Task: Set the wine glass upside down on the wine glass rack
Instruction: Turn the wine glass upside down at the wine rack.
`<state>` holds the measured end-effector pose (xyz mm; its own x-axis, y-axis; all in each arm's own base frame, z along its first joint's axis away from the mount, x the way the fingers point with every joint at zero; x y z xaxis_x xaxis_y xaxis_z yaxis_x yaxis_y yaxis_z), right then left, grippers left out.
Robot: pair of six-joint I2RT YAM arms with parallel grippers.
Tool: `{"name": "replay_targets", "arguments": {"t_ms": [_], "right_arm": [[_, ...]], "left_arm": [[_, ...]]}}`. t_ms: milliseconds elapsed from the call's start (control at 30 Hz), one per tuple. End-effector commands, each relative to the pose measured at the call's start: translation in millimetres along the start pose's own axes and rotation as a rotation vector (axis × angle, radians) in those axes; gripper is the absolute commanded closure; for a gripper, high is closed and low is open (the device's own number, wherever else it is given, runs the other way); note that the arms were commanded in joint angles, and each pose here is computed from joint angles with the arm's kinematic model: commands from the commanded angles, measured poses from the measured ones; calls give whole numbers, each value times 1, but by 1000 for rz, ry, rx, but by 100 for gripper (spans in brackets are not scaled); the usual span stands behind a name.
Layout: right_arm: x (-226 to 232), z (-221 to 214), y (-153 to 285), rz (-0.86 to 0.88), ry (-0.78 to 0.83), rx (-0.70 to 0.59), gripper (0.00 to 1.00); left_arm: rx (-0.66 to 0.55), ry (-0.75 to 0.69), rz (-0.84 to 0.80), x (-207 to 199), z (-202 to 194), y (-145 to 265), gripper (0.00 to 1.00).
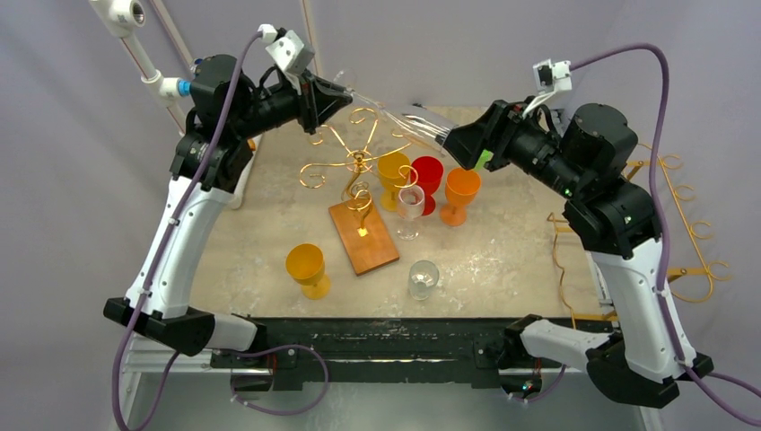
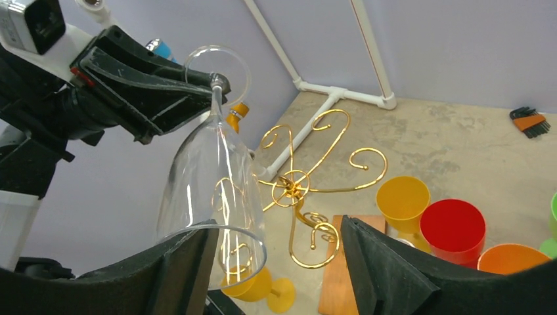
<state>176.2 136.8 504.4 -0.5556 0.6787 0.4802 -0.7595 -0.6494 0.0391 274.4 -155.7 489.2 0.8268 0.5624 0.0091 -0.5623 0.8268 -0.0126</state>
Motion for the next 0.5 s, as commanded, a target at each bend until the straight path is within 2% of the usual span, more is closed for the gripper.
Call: {"name": "replay_targets", "arguments": {"t_ms": [0, 67, 267, 333, 400, 467], "right_arm": [[3, -1, 20, 9, 57, 7, 19], [3, -1, 29, -6, 91, 23, 15], [14, 2, 56, 47, 178, 91, 15], [15, 1, 58, 64, 190, 104, 11], [16, 1, 53, 78, 192, 117, 2], [20, 4, 42, 139, 188, 135, 1]], "left_arm": [[-50, -156, -4, -7, 21, 10, 100], [-43, -229, 28, -3, 22, 14, 100], [-54, -487, 45, -5, 31, 31, 100], [-61, -522, 36, -7, 36, 34, 100], [-83, -559, -1, -12, 40, 38, 100], [-121, -614, -52, -20, 43, 42, 100]]}}
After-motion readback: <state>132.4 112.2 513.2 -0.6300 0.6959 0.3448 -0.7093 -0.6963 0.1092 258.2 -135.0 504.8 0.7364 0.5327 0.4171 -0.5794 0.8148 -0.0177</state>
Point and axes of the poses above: each gripper's point midway between its finger pads, its own y axis back along the fingers, its own x axis along the line the jaws close on, z = x × y, the point moved 9 cm from there along y, back along the fingers
